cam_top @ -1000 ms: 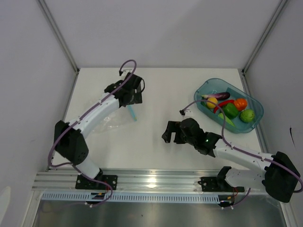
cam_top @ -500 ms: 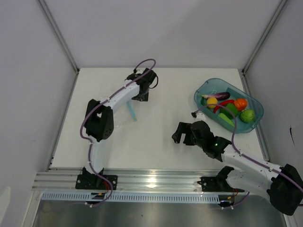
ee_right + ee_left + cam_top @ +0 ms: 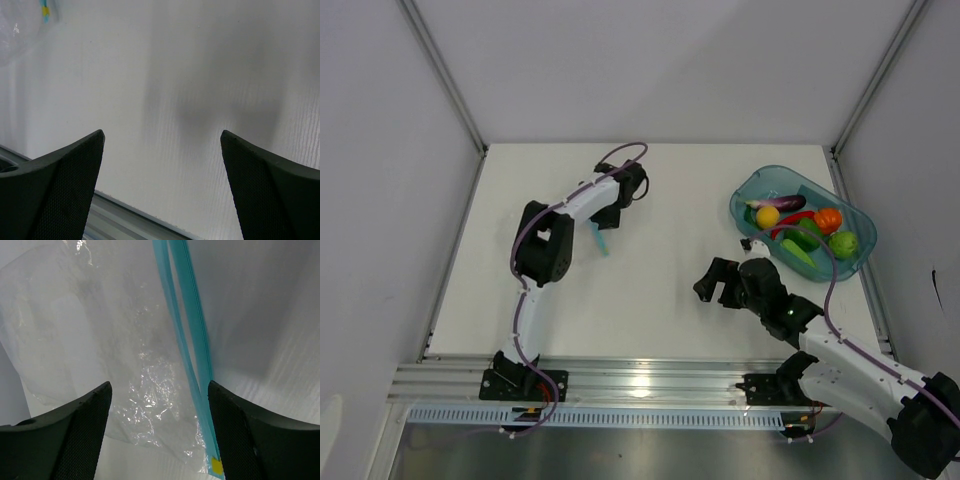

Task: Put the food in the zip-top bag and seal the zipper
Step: Pick up the zipper food storage bag at the center of the board.

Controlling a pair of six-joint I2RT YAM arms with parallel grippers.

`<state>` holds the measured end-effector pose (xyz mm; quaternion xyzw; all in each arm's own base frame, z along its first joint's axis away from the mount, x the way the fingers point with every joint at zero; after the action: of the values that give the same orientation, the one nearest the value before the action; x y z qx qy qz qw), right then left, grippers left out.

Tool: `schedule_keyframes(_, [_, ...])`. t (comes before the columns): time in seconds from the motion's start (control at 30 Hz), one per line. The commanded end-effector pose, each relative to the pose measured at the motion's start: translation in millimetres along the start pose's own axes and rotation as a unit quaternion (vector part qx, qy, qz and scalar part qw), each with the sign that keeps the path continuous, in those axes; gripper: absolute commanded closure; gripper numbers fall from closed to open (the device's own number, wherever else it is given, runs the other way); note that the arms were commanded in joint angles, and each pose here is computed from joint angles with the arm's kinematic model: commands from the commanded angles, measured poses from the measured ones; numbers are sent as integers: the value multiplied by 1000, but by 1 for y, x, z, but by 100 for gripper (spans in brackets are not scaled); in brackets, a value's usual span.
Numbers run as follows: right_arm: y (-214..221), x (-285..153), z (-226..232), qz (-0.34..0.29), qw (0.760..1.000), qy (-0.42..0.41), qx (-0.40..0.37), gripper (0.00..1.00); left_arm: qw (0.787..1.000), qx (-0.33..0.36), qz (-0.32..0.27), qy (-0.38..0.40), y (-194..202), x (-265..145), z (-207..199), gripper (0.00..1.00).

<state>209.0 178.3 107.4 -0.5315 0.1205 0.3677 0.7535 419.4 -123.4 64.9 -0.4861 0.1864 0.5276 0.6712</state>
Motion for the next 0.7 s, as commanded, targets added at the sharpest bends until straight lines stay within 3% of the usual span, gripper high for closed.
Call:
schedule_keyframes(0.0, [0,0,2,-2,1000,-9,1,0,999,-30,-15,9,-7,-4,5,21])
schedule_keyframes(0.07, [2,0,2,1,1000,-10,3,1,999,-33,-13,17,-8,-4,3,28])
schedule_keyframes(0.2, [3,-1,3,4,1000,-12,3,1,999,-32,-8,25,-11,-4,1,32])
schedule_keyframes(0.23, [2,-1,2,2,1000,-10,3,1,999,-30,-6,25,-10,-3,0,41])
schedule_keyframes(0.43, [1,-1,2,1,1000,-10,5,0,999,-39,0,33,-5,-2,0,56])
schedule_keyframes(0.5, [2,-1,3,4,1000,-12,5,1,998,-43,0,40,-6,-3,-1,65])
schedule_keyframes(0.53, [3,0,2,5,1000,-10,6,1,998,-43,1,40,-5,-2,0,77])
schedule_keyframes(0.63, [5,0,3,8,1000,-11,6,0,998,-49,2,42,-5,-2,0,100])
schedule_keyframes(0.67, [5,0,3,9,1000,-11,8,1,998,-52,3,44,-5,-3,1,99])
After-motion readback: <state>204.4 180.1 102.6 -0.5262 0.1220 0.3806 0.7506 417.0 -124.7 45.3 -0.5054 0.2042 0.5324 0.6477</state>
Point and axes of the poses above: each gripper's point midway between its finger pads, its own x axis out along the fingers, its own z axis along the line the jaws close on, y = z × x, the point moved 1 cm from there along -x, back along the fingers, and after that the axes turned 8 degrees about -x, right-handed, at the moved point
